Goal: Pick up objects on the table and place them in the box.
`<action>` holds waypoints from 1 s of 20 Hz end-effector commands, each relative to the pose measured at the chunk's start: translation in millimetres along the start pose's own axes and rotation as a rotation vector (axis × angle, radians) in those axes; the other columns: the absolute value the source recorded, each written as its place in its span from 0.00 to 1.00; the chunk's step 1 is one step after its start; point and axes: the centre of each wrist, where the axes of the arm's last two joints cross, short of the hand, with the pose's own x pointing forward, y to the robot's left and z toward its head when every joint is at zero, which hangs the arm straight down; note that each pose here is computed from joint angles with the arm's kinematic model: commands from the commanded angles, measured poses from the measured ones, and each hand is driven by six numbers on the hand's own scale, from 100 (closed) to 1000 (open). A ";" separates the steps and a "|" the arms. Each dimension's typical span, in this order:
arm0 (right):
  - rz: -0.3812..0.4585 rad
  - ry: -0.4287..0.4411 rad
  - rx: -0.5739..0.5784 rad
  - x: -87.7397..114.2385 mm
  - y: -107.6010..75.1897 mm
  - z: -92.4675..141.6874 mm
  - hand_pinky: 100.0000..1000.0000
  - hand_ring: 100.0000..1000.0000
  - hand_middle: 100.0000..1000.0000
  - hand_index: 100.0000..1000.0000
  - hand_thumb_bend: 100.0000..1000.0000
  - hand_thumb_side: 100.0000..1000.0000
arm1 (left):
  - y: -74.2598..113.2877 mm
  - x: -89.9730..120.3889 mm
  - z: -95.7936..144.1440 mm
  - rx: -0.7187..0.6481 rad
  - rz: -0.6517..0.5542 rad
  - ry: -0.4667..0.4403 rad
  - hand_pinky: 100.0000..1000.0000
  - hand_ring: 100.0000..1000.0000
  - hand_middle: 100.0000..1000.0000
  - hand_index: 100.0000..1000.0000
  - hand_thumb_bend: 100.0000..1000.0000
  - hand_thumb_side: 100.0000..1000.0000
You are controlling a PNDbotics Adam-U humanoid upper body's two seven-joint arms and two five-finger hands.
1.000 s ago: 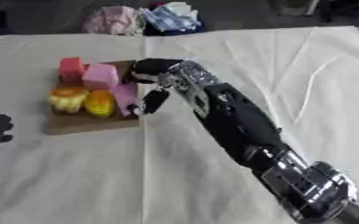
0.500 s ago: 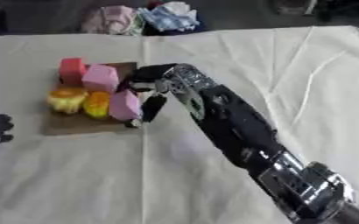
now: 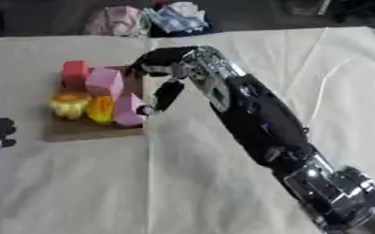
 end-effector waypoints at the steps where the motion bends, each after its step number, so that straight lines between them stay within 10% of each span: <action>1: -0.088 0.005 -0.219 -7.1 -23.6 37.8 0.82 0.78 0.71 0.90 0.15 0.45 | 7.4 5.9 -0.4 0.022 -0.024 -0.020 0.73 0.76 0.68 0.72 0.12 0.52; 10: -0.447 0.096 -0.692 -1.8 9.3 124.3 0.70 0.68 0.59 0.81 0.00 0.39 | 11.2 5.3 0.2 0.044 -0.033 -0.016 0.73 0.76 0.68 0.72 0.12 0.52; 20: -0.731 0.184 -0.965 9.4 74.3 156.9 0.63 0.61 0.54 0.75 0.00 0.37 | 14.2 4.9 1.0 0.068 -0.036 -0.013 0.73 0.76 0.68 0.72 0.12 0.51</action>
